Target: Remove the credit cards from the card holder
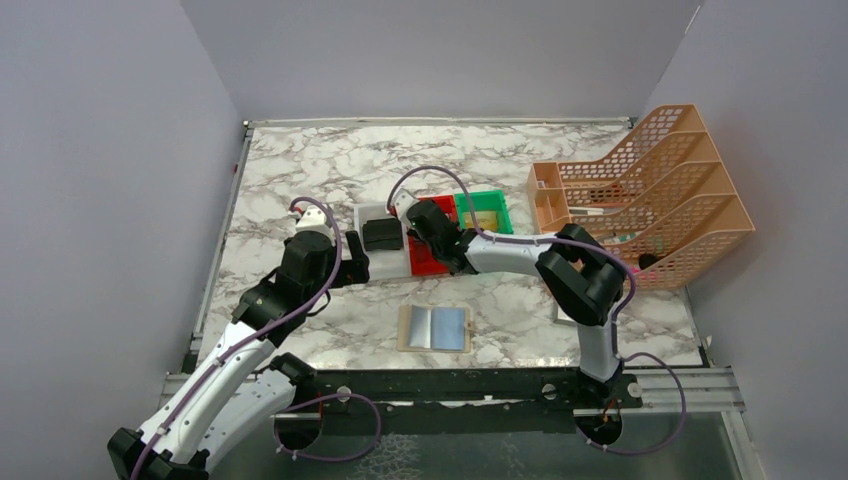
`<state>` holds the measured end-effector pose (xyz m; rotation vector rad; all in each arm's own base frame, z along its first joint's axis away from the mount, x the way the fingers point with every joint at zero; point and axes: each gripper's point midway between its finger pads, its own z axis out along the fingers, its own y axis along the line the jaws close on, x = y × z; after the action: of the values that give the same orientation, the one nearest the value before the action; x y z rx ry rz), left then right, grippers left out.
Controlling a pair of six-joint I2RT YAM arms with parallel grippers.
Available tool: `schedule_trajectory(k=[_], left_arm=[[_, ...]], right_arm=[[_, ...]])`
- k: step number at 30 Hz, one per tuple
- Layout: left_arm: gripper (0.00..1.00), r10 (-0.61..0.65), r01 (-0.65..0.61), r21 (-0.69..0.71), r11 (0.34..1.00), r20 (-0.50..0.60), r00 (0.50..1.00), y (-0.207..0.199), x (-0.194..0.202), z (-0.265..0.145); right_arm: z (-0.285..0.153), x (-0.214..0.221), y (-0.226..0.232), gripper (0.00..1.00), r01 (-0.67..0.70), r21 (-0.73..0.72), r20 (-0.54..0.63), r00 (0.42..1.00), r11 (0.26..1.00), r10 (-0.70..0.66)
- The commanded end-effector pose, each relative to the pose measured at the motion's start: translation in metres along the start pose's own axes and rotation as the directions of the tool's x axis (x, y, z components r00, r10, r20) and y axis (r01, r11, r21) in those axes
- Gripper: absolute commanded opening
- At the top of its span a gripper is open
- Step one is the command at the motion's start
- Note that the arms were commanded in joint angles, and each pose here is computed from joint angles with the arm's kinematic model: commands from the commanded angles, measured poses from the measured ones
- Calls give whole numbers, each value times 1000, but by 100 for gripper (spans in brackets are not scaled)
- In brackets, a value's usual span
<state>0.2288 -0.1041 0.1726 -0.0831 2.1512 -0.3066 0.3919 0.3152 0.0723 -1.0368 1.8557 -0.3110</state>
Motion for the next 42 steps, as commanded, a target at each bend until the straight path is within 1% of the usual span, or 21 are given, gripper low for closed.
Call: schedule_trajectory(k=[1,2,3,8,11,14,18,20,21,23,24,26,28,30,31,32,33,34,35,39,42], left_arm=[[99,7,-7,-17,1000,4,1000,5,0,0],[99,6,-6,-18,1000,5,1000,6,0,1],[99,5,-5,-17,1000,6,1000,5,-1,0],[99,4,-4,-18,1000,5,1000,6,0,0],[99,4,-4,-17,1000,1,1000,6,0,1],[99,6,-6,-20,1000,-6,1000,6,2,2],[99,7,-7,-22,1000,-11,1000,6,3,4],[99,5,-5,-21,1000,-12,1000,6,3,3],[99,5,-6,-22,1000,-13,1000,6,3,4],[99,3,-4,-22,1000,-11,1000,6,3,4],[99,3,-4,-21,1000,-11,1000,6,3,4],[99,3,-3,-21,1000,-10,1000,6,2,3],[99,1,-2,-18,1000,-10,1000,5,2,3],[99,1,-1,-14,1000,-12,1000,5,3,3],[99,1,-1,-12,1000,-14,1000,4,3,3],[99,1,-1,-8,1000,-13,1000,4,3,3],[99,0,0,-6,1000,-15,1000,3,3,3],[99,-1,1,-1,1000,-18,1000,2,3,2],[99,0,0,10,1000,-20,1000,0,3,2],[99,0,2,61,998,-35,999,-9,6,1],[99,-4,8,84,996,-46,999,-13,7,0]], right_arm=[[3,-2,5,20,-19,-19,-38,999,1000,18],[3,-2,7,26,-22,-31,-38,999,999,21],[2,-2,9,29,-24,-41,-37,999,999,22],[-2,-2,9,31,-34,-52,-27,999,998,33],[-5,-3,6,36,-35,-43,-23,999,998,34],[-9,-5,3,37,-51,-47,-18,999,998,50],[-26,-17,-1,37,-144,-76,30,989,987,146],[-45,-27,-10,38,-254,-93,55,964,963,260],[-56,-32,-12,39,-315,-116,71,943,942,325],[-82,-40,-8,42,-457,-206,83,873,865,481],[-95,-41,-4,44,-521,-256,74,829,814,554],[-119,-37,16,45,-610,-374,7,751,698,660],[-141,-27,42,45,-672,-472,-114,688,570,717],[-159,-12,66,45,-715,-526,-220,637,460,738],[-167,-4,75,47,-733,-531,-259,619,426,741],[-174,5,85,48,-745,-524,-289,611,412,737],[-180,13,92,50,-755,-505,-306,609,417,732],[-190,20,103,52,-751,-495,-317,624,437,714],[-194,26,108,54,-761,-463,-325,623,455,711],[-203,58,122,56,-782,-313,-367,624,539,690],[-206,72,130,57,-772,-247,-389,633,586,669]])
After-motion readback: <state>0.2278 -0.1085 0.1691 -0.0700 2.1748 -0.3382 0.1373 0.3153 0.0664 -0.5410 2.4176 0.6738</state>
